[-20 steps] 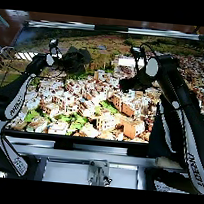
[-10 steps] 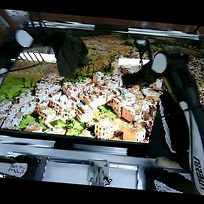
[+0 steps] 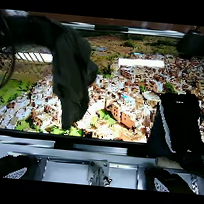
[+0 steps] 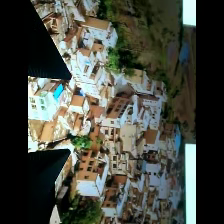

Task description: Fold the shirts.

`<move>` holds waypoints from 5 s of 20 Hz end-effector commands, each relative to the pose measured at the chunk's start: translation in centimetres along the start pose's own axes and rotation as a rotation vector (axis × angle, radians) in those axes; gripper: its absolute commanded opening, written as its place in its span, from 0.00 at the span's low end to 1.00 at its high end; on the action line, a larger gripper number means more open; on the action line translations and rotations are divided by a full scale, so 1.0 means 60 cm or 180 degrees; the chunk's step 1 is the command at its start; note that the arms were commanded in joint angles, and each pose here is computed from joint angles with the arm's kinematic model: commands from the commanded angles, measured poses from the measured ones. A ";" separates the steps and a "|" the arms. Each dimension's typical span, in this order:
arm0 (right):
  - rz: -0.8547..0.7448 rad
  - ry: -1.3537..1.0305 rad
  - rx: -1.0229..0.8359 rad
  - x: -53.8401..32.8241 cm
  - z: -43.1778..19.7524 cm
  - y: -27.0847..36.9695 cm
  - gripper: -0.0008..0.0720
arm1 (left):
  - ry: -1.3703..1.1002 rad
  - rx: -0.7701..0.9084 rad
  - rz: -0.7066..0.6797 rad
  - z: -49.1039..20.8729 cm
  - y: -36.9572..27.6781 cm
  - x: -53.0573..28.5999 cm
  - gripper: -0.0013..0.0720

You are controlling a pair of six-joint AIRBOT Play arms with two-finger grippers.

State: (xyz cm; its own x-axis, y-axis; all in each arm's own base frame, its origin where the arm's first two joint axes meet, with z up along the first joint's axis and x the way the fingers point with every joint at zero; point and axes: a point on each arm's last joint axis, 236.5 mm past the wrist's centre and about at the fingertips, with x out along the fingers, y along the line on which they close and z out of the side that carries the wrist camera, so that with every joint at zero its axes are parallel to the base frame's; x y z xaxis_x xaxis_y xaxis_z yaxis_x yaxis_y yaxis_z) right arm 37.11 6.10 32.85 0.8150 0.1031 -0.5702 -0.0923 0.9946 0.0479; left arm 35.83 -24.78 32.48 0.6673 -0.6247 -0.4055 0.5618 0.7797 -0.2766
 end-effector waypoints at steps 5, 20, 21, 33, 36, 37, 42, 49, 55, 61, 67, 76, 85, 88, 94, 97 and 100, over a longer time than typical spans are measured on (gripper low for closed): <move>-0.0398 0.0540 -0.0324 -0.043 -0.084 -0.062 0.76 | 0.1514 -0.0347 -0.0361 -0.345 -0.118 0.124 0.14; 0.0714 0.2239 0.0099 0.137 -0.435 0.073 0.88 | 0.2873 -0.1144 0.0191 -0.614 0.045 0.081 0.99; 0.0728 0.2286 0.0162 0.150 -0.453 0.077 0.88 | 0.2719 -0.1342 0.0096 -0.620 0.028 0.101 0.99; 0.1640 0.2299 0.0998 0.301 -0.485 0.223 0.88 | 0.2089 -0.1422 -0.0022 -0.606 0.010 0.200 0.06; 0.1715 0.2215 0.0859 0.313 -0.494 0.269 0.87 | 0.2175 -0.1238 -0.0038 -0.602 0.018 0.177 0.06; 0.1737 0.2129 0.0819 0.316 -0.491 0.286 0.87 | 0.2228 -0.1153 -0.0061 -0.605 0.017 0.169 0.06; 0.1667 0.1732 0.0893 0.338 -0.460 0.322 0.87 | 0.2120 -0.1021 -0.0081 -0.582 0.015 0.156 0.06; 0.1729 0.2154 0.1028 0.306 -0.493 0.334 0.26 | 0.2046 -0.0940 -0.0043 -0.568 0.025 0.150 0.06; 0.1726 0.1136 0.0327 0.303 -0.358 0.305 0.11 | 0.1530 -0.0802 0.0098 -0.455 0.072 0.145 0.06; 0.1868 -0.1325 0.0184 0.049 0.105 0.272 0.11 | -0.0275 0.0282 0.0090 0.023 0.036 -0.010 0.06; 0.2181 -0.2760 0.0116 -0.287 0.287 0.247 0.11 | -0.2117 0.0896 -0.0196 0.286 -0.139 -0.371 0.06; 0.2287 -0.0088 -0.0761 -0.118 0.000 0.305 0.11 | 0.0116 0.0525 -0.0101 -0.006 -0.038 -0.140 0.06; 0.1116 0.1792 -0.0361 0.178 -0.325 0.207 0.11 | 0.1557 0.0048 0.0023 -0.305 0.078 0.058 0.06; 0.1072 0.1185 -0.0218 0.236 -0.276 0.214 0.11 | 0.1633 -0.0066 0.0095 -0.338 0.108 0.118 0.06; 0.1100 -0.0747 -0.0390 0.259 -0.018 0.238 0.11 | 0.1415 -0.0023 0.0249 -0.298 0.153 0.133 0.06; 0.1129 -0.1065 -0.0215 0.257 0.053 0.246 0.11 | 0.1167 0.0012 0.0273 -0.240 0.155 0.124 0.06; 0.1207 0.0044 -0.0204 0.350 -0.097 0.268 0.11 | 0.1297 -0.0004 0.0302 -0.264 0.165 0.130 0.06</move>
State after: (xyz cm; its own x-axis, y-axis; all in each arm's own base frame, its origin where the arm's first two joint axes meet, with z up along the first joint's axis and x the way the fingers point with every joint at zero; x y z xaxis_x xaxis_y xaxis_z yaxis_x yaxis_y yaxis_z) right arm 49.37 22.92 21.92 0.7987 0.4507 -0.3987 -0.4276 0.8913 0.1510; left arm 38.47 -21.64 13.07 0.4670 -0.4932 -0.7339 0.5111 0.8279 -0.2311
